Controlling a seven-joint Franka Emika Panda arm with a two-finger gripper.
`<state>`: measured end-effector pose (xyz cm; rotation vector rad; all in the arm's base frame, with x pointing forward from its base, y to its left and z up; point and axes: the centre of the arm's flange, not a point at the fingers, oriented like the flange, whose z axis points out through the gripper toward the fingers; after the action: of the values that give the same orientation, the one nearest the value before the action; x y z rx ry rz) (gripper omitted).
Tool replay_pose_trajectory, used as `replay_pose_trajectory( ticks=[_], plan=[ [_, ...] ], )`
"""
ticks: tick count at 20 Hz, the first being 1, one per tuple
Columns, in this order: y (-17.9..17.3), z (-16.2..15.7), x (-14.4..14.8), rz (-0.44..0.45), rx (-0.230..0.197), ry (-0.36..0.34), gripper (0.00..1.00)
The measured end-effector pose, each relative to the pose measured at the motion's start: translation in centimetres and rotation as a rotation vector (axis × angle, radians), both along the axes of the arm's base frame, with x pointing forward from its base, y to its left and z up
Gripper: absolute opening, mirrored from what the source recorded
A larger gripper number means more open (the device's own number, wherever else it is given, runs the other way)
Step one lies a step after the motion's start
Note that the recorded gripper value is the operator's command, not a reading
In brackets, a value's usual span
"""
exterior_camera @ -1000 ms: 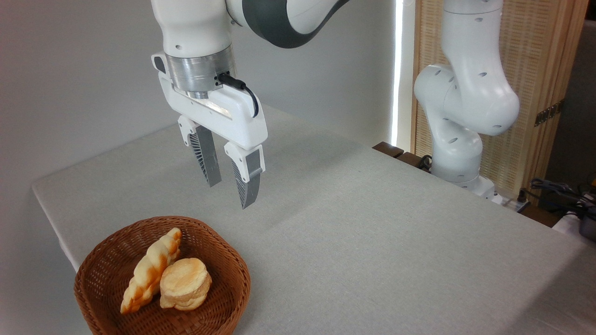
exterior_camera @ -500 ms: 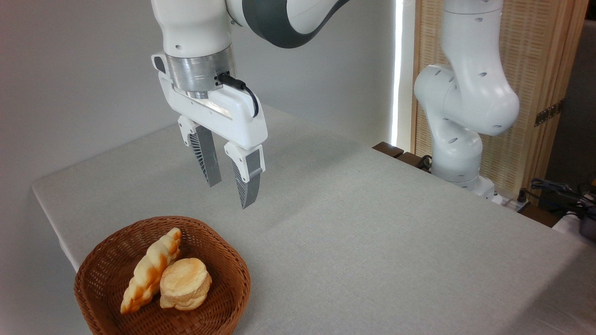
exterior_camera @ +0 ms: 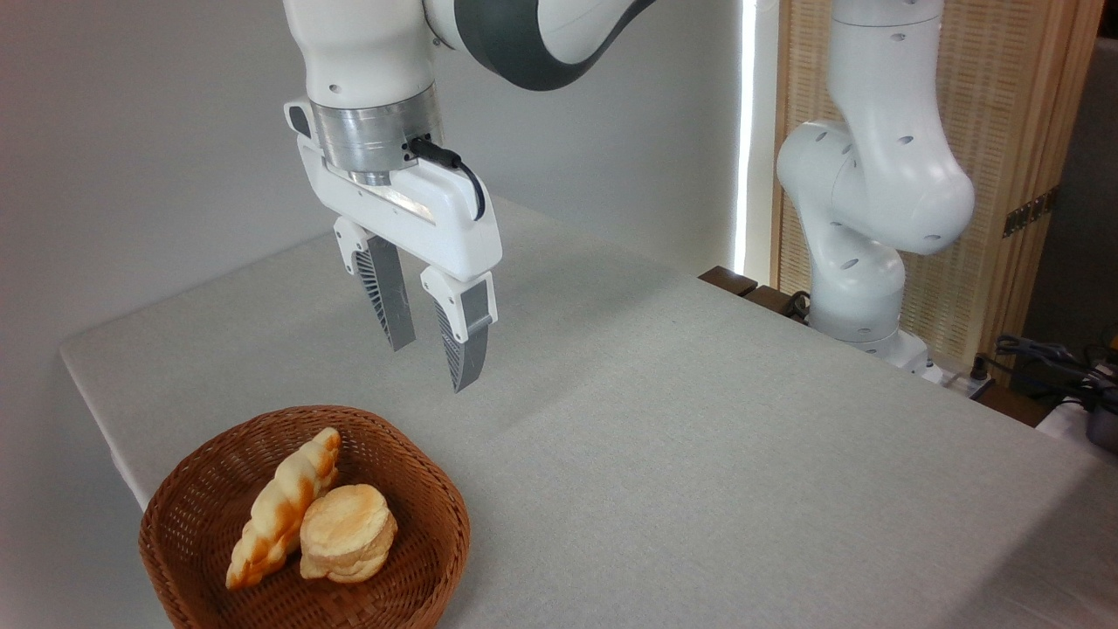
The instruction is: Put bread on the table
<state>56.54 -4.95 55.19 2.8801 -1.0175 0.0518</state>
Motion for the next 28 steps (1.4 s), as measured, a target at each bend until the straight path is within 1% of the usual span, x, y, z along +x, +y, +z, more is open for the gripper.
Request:
replay_pose_trajectory(
  ticks=[8,12,14,15,17,19,21,24,25,26,28],
  plan=[
    [-0.5,-0.2,-0.1,-0.010,0.001,0.008,1.00],
    [-1.8,-1.9,-0.7,-0.047,0.003,0.045,1.00],
    [-1.9,-2.1,-1.1,-0.063,0.002,0.043,1.00],
    [-1.8,-1.8,-1.0,-0.064,0.000,0.020,1.00],
    [-1.7,-1.0,-0.5,-0.057,-0.005,-0.055,1.00],
    [-1.7,-0.7,0.1,-0.049,-0.008,-0.112,1.00],
    [-1.6,-1.1,0.5,-0.045,-0.008,-0.127,1.00],
    [-1.6,-2.2,1.9,-0.035,-0.005,-0.191,1.00],
    [-1.5,-2.8,2.4,-0.042,-0.001,-0.200,1.00],
    [-1.5,-3.7,2.8,-0.067,0.006,-0.199,1.00],
    [-1.2,-5.4,3.5,-0.146,0.021,-0.192,1.00]
  ],
)
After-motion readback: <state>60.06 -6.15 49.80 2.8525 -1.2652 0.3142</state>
